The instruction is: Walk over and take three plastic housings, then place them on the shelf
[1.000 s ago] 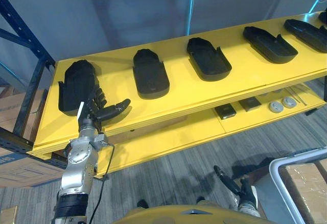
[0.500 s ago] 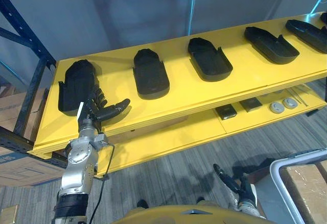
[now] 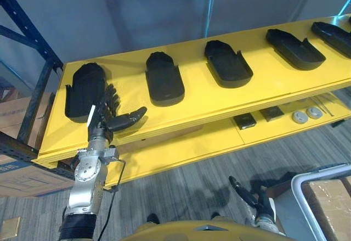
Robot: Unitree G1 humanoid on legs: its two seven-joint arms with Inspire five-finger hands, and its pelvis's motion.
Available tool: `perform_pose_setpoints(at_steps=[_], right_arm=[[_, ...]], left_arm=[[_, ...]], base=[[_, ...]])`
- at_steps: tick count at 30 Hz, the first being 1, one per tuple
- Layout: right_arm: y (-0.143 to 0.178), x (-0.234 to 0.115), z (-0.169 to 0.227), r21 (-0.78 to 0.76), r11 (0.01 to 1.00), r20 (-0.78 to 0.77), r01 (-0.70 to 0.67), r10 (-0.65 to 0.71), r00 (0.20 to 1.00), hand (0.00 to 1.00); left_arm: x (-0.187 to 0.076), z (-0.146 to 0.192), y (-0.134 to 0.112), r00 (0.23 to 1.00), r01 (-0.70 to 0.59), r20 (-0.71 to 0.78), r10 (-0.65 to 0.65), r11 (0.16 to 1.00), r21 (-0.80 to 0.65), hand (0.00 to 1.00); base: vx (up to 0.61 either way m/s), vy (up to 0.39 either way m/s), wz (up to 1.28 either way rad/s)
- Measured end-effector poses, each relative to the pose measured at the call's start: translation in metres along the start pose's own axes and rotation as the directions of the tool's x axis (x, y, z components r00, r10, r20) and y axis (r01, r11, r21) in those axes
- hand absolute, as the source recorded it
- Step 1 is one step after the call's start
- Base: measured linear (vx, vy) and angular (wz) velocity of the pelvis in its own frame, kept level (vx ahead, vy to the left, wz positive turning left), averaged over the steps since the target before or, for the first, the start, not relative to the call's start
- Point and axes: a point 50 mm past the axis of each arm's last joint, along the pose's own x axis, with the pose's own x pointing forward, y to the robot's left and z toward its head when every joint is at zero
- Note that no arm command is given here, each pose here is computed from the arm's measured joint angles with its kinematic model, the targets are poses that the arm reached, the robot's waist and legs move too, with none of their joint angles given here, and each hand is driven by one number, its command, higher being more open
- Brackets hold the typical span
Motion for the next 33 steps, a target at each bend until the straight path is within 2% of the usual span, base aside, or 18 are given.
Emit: perform_pose_setpoints(at_steps=[4,7,9,10,11,12,13,15,17,18,22,24,27,28,29,31,32,33], right_arm=[[-0.004,-0.001,-0.007,0.003,1.000,-0.025,0.018,-0.018,1.000,1.00],[-0.007,-0.002,-0.010,-0.005,1.000,-0.033,0.026,-0.026,0.999,1.00],[-0.008,-0.003,-0.012,-0.041,0.999,-0.035,0.021,-0.023,0.999,1.00],[-0.008,-0.003,-0.012,-0.044,0.999,-0.034,0.020,-0.022,0.999,1.00],[-0.009,-0.003,-0.013,-0.045,0.999,-0.035,0.020,-0.022,0.999,1.00],[-0.009,-0.003,-0.013,-0.047,0.999,-0.036,0.019,-0.020,0.999,1.00],[-0.009,-0.003,-0.013,-0.048,0.999,-0.039,0.017,-0.019,0.999,1.00],[-0.006,0.001,-0.006,-0.056,0.998,-0.021,-0.009,0.008,1.000,1.00],[-0.008,0.004,-0.002,-0.068,0.997,-0.012,-0.025,0.024,1.000,1.00],[-0.010,0.006,0.000,-0.077,0.997,-0.014,-0.028,0.027,1.000,1.00],[-0.017,0.011,0.000,-0.142,0.988,-0.050,-0.063,0.056,0.997,1.00],[-0.017,0.013,-0.004,-0.153,0.985,-0.094,-0.075,0.061,0.994,1.00],[-0.013,0.015,-0.013,-0.142,0.978,-0.215,-0.152,0.120,0.969,1.00],[-0.011,0.014,-0.020,-0.130,0.969,-0.275,-0.212,0.170,0.946,1.00],[-0.010,0.013,-0.022,-0.127,0.967,-0.286,-0.222,0.179,0.941,1.00],[-0.004,0.010,-0.029,-0.112,0.947,-0.354,-0.302,0.246,0.902,1.00],[-0.003,0.010,-0.030,-0.099,0.944,-0.369,-0.316,0.260,0.892,1.00],[-0.001,0.010,-0.031,-0.068,0.941,-0.393,-0.333,0.281,0.876,1.00]], left_arm=[[-0.004,0.056,-0.029,0.922,0.194,0.320,-0.217,0.976,0.102,1.00],[-0.010,0.076,-0.043,0.829,0.346,0.425,-0.364,0.930,0.121,1.00],[-0.015,0.074,-0.051,0.778,0.472,0.417,-0.470,0.875,0.106,1.00],[-0.020,0.067,-0.062,0.718,0.606,0.376,-0.586,0.792,0.078,1.00],[-0.021,0.066,-0.065,0.704,0.631,0.364,-0.610,0.772,0.073,1.00],[-0.026,0.058,-0.076,0.614,0.754,0.298,-0.731,0.655,0.049,1.00],[-0.029,0.053,-0.083,0.560,0.808,0.261,-0.786,0.588,0.038,1.00],[-0.049,0.030,-0.106,0.333,0.942,0.096,-0.938,0.327,-0.072,1.00],[-0.062,0.012,-0.115,0.224,0.957,-0.002,-0.975,0.220,-0.187,1.00],[-0.065,0.002,-0.114,0.206,0.943,-0.059,-0.977,0.214,-0.257,1.00],[-0.075,-0.037,-0.105,0.174,0.854,-0.259,-0.950,0.276,-0.440,1.00],[-0.093,-0.063,-0.101,0.113,0.780,-0.374,-0.920,0.316,-0.541,1.00],[-0.120,-0.093,-0.093,0.081,0.713,-0.549,-0.832,0.433,-0.551,1.00],[-0.130,-0.104,-0.087,0.091,0.669,-0.608,-0.789,0.501,-0.549,1.00],[-0.131,-0.107,-0.086,0.093,0.658,-0.619,-0.780,0.515,-0.550,1.00],[-0.143,-0.127,-0.080,0.184,0.504,-0.710,-0.680,0.685,-0.526,1.00],[-0.145,-0.133,-0.078,0.209,0.451,-0.737,-0.643,0.732,-0.511,1.00],[-0.149,-0.147,-0.074,0.247,0.336,-0.791,-0.560,0.815,-0.472,1.00]], base=[[0.00,0.000,-0.04],[0.00,0.000,-0.07],[0.00,0.000,0.00],[0.00,0.000,0.00],[0.00,0.000,0.00],[-0.01,0.007,0.05],[0.00,0.000,0.00],[-0.01,0.012,-0.07],[0.00,0.004,-0.04],[0.00,0.000,0.00],[0.01,-0.001,0.02],[0.02,-0.006,0.14],[0.01,-0.009,0.30],[0.00,-0.001,0.28],[0.01,-0.002,0.34],[0.01,-0.009,0.39],[0.01,-0.007,0.43],[0.01,0.003,0.39]])
